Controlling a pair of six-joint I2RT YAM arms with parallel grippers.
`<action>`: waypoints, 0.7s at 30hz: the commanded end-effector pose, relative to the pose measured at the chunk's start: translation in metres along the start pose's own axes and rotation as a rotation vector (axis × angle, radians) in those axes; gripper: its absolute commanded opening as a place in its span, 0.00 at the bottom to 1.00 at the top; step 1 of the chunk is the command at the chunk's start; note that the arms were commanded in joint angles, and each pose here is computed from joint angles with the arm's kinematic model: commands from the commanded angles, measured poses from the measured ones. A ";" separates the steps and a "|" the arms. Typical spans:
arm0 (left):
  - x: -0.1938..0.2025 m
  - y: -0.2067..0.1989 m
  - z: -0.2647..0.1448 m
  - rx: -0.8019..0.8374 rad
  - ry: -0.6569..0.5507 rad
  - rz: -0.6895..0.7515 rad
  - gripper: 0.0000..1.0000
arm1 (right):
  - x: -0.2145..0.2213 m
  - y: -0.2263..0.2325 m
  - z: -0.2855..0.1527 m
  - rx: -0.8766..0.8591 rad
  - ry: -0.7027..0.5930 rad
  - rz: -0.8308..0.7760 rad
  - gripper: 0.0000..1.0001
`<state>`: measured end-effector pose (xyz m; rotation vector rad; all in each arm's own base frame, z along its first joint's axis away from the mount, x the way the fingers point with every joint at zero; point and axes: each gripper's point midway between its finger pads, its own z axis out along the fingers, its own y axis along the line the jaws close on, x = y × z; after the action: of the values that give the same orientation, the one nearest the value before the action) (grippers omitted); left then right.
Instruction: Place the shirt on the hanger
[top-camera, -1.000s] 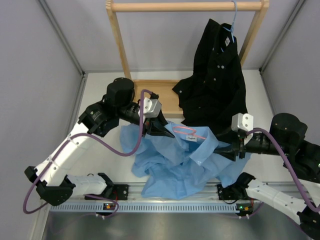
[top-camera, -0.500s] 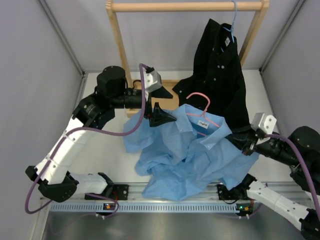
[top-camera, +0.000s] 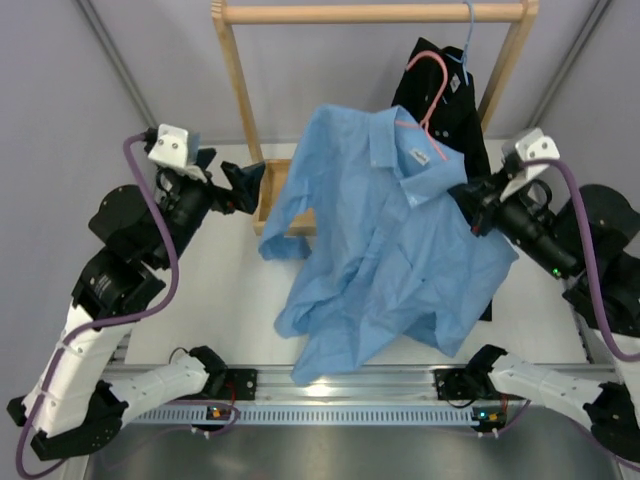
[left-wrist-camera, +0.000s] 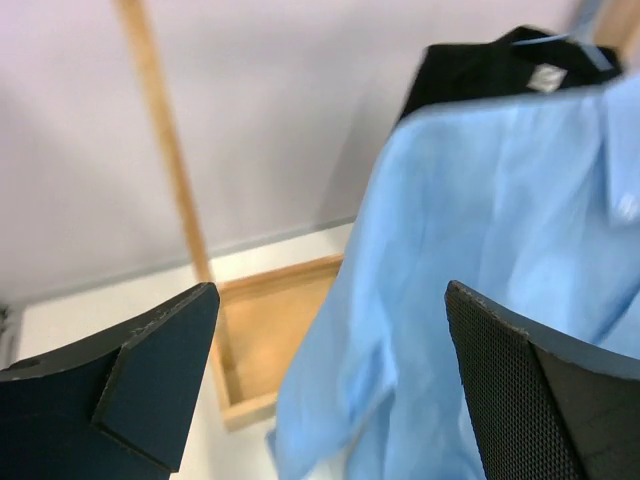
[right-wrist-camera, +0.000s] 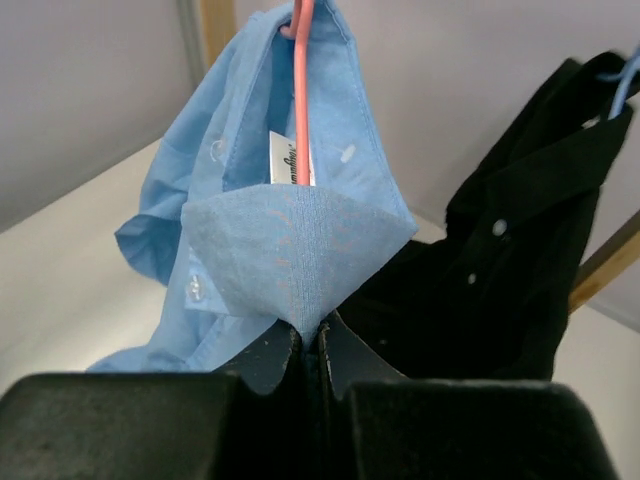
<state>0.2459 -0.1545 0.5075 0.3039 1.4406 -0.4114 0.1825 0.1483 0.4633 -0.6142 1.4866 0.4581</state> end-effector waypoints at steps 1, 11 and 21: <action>0.013 0.042 -0.021 -0.227 -0.005 -0.048 0.98 | -0.077 -0.045 0.015 0.253 -0.183 0.092 0.00; 0.069 0.065 -0.067 -0.294 0.116 0.011 0.98 | -0.120 -0.082 0.064 0.466 -0.179 0.072 0.00; 0.168 0.073 -0.069 -0.324 0.187 0.066 0.98 | -0.092 -0.071 0.088 0.434 -0.166 0.140 0.00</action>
<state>0.2197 -0.0777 0.3421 0.1802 1.6859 -0.1329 0.2937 0.1562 0.5418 -0.2296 1.5174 0.1824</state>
